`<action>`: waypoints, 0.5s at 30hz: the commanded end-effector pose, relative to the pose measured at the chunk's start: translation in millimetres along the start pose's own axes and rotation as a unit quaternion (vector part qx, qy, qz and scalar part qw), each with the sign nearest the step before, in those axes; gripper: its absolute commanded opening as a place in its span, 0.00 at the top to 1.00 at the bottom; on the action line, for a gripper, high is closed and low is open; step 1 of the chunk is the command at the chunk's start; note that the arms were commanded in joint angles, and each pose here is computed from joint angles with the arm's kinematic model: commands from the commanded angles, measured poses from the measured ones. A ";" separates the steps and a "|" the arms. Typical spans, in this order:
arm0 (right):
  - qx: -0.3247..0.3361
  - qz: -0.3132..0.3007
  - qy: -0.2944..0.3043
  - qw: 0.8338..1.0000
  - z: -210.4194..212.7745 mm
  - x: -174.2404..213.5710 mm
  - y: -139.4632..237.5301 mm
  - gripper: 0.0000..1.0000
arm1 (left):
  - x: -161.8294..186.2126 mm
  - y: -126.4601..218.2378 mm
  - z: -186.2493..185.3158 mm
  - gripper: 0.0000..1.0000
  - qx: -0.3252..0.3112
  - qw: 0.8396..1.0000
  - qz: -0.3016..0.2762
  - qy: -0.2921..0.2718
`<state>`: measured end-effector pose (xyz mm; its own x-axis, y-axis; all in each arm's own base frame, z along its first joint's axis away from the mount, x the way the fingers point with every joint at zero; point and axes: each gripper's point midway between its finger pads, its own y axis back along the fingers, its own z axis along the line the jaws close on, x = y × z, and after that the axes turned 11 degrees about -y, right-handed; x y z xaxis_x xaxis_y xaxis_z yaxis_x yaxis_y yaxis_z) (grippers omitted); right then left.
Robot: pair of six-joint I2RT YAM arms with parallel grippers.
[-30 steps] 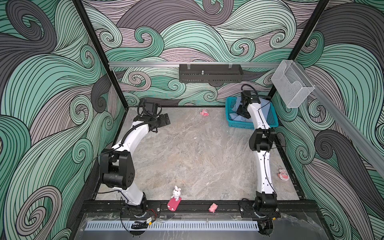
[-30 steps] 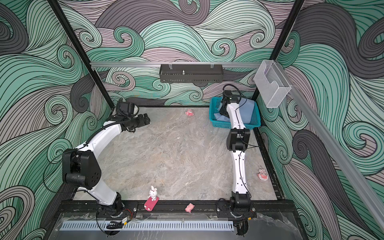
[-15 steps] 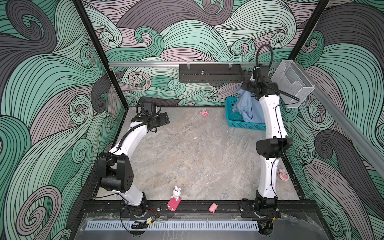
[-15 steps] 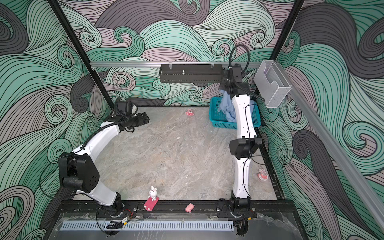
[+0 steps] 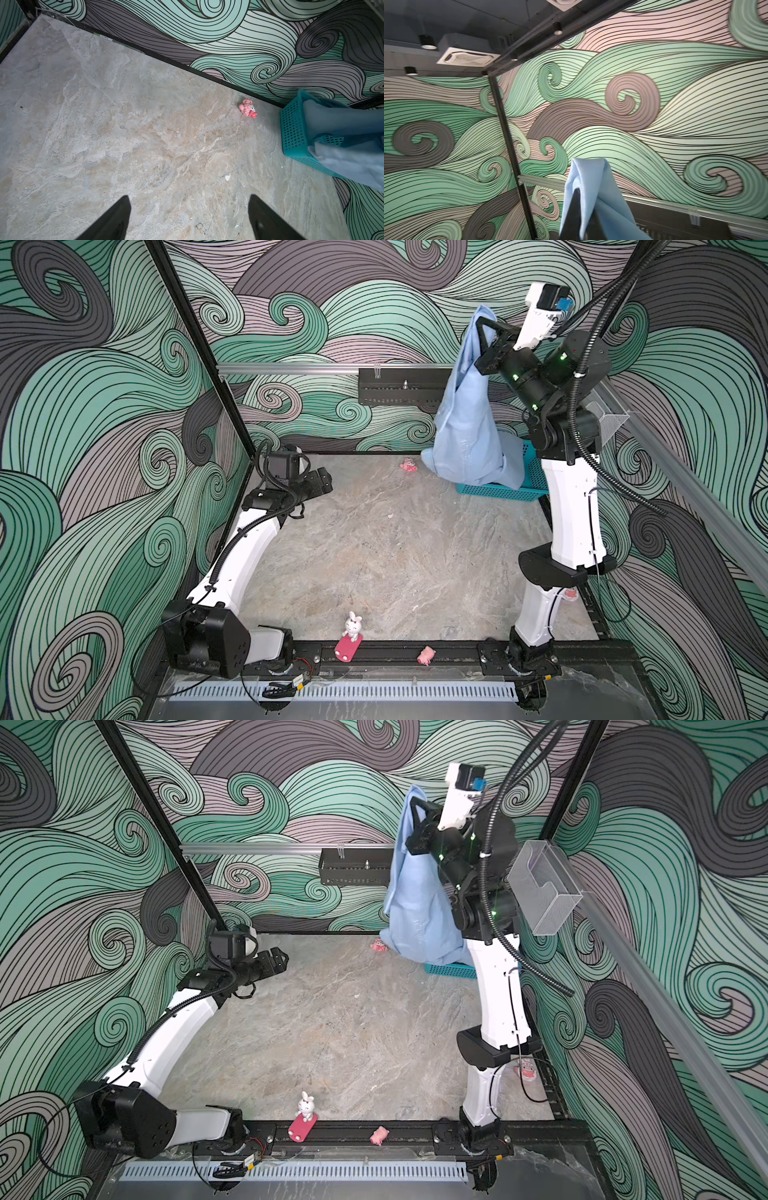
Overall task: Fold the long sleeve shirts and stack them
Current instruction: 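Swing the held shirt out of the basket and lower it onto the table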
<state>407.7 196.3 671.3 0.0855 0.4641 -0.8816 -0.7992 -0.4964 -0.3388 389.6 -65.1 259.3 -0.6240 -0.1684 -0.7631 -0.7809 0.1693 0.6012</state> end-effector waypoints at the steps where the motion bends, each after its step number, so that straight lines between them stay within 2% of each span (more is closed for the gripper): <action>1: -0.101 -0.051 -0.004 0.994 65.3 -33.9 18.9 1.00 | -12.1 12.8 0.8 0.10 -0.009 1.000 -0.028 0.000; 3: -0.111 -0.029 -0.010 0.993 77.3 -19.1 16.6 1.00 | -11.2 14.5 1.5 0.09 -0.010 1.000 -0.029 0.000; 5: -0.097 0.028 -0.017 0.995 72.1 18.8 5.5 1.00 | -8.7 14.2 2.2 0.09 -0.010 1.000 -0.027 0.001; 7: -0.068 0.096 -0.028 0.993 55.1 67.1 -6.8 1.00 | -5.9 13.3 2.4 0.09 -0.010 1.000 -0.024 0.002; 9: -0.032 0.177 -0.043 0.983 31.7 129.8 -16.6 1.00 | -3.4 12.9 3.7 0.09 -0.013 1.000 -0.020 0.001; 12: 0.022 0.287 -0.057 0.956 -1.6 225.7 -19.4 1.00 | -1.4 12.5 5.4 0.08 -0.017 1.000 -0.018 0.001; 15: 0.072 0.389 -0.050 0.917 -28.3 317.0 -6.1 0.93 | -0.8 13.8 6.3 0.08 -0.019 1.000 -0.017 0.000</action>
<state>443.8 309.0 489.4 -0.3939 0.2194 -0.8926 -0.7293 -0.6657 0.1582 383.6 -59.2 259.0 -0.6117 -0.1705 -0.7725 -0.7910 0.1411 0.5953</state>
